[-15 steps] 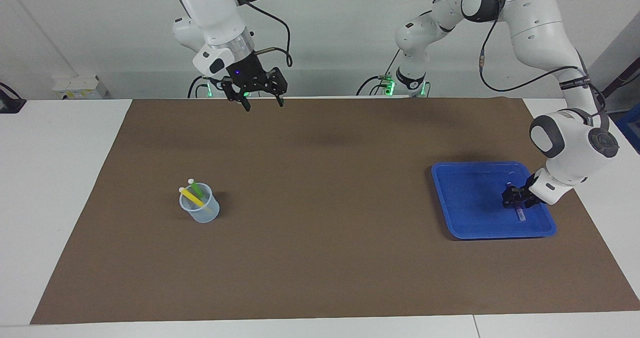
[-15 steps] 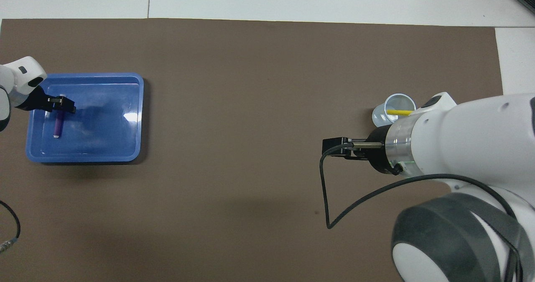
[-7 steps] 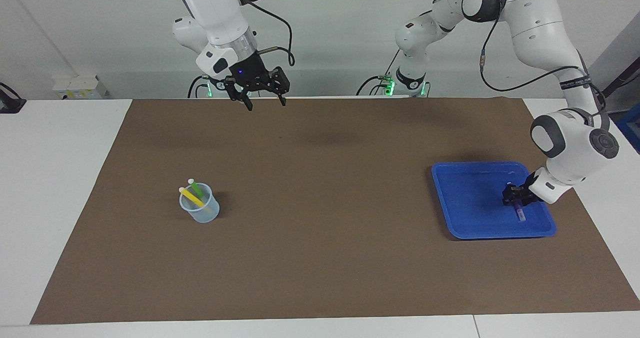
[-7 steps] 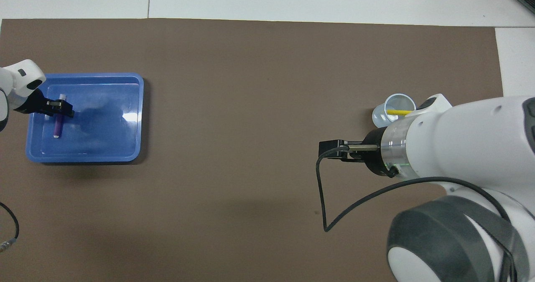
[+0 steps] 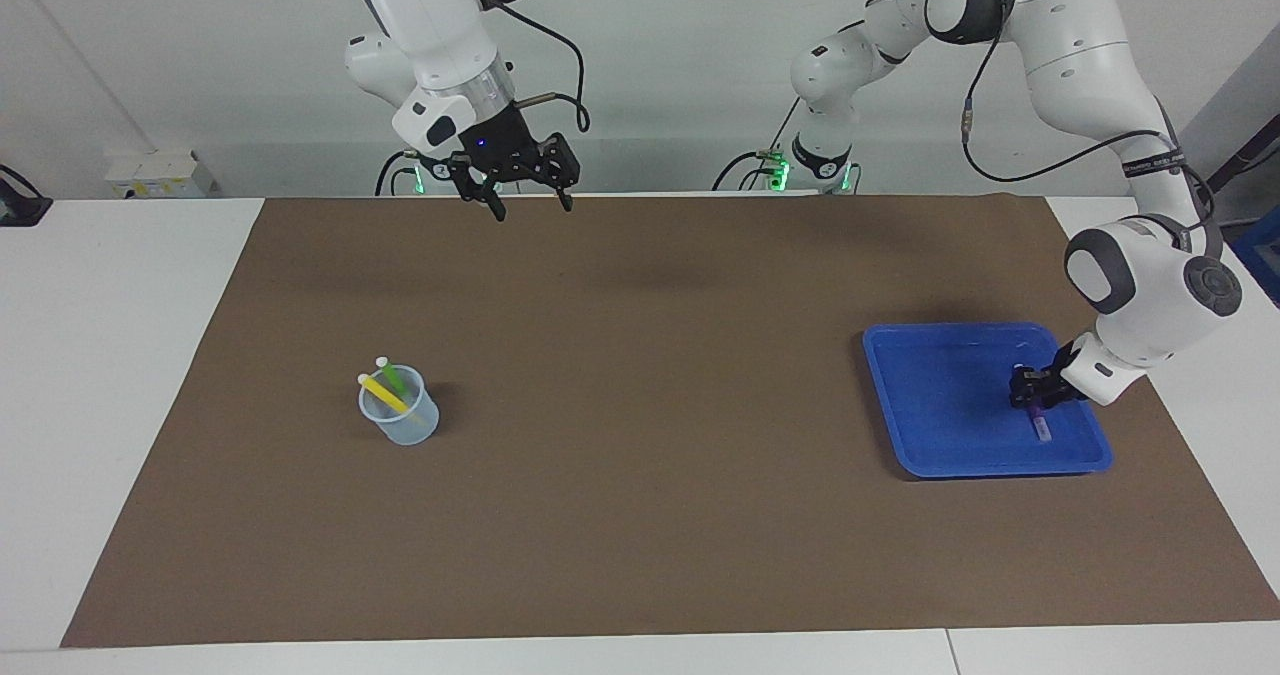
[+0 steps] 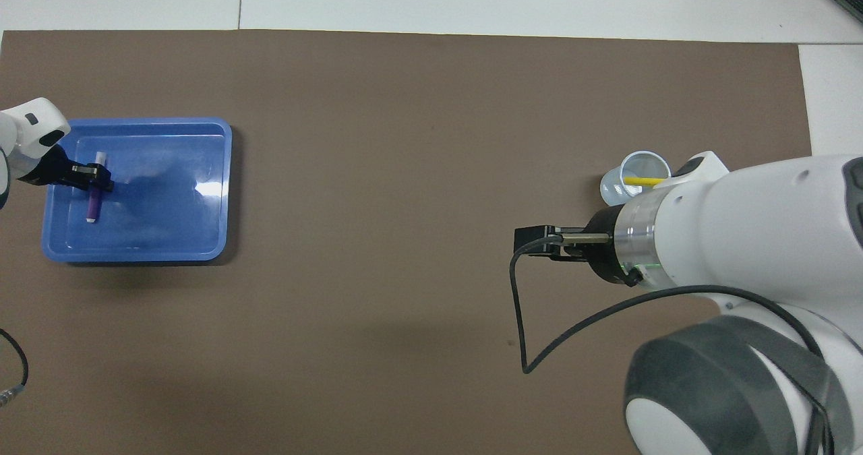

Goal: Transfer and insert pens with both arms

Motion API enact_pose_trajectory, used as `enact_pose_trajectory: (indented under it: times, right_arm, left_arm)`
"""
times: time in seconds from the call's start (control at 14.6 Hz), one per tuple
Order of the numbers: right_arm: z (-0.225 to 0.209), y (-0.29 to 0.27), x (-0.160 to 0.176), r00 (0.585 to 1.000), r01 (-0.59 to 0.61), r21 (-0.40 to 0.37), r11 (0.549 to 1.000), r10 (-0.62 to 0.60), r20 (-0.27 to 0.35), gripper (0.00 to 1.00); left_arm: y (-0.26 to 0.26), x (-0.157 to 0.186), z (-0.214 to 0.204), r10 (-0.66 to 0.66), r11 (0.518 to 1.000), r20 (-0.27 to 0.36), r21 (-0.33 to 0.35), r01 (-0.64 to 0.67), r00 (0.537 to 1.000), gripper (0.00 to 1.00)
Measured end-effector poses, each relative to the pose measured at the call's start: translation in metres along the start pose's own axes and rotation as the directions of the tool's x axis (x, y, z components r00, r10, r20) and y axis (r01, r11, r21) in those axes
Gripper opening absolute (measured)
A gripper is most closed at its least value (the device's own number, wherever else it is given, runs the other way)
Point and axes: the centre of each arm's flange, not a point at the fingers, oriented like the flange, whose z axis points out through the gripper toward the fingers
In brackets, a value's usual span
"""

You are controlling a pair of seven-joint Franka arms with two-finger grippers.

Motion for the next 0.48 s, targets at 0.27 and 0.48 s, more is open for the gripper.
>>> enact_pose_trajectory:
  times: [0.27,0.48]
  right_arm:
    - [0.0,0.0,0.0,1.0,0.0,0.0,1.0,0.0,0.0,1.0]
    - [0.0006,-0.0009,-0.0006,1.0,0.002,0.0,1.0,-0.002,0.001,1.0]
  left_arm:
    - [0.0002,0.0001,-0.0001,0.002,1.0,0.0,0.0,-0.002,1.0,0.21]
    - [0.0005,0.0002,-0.0002,0.003,1.0,-0.001,0.0,-0.003,1.0,0.22]
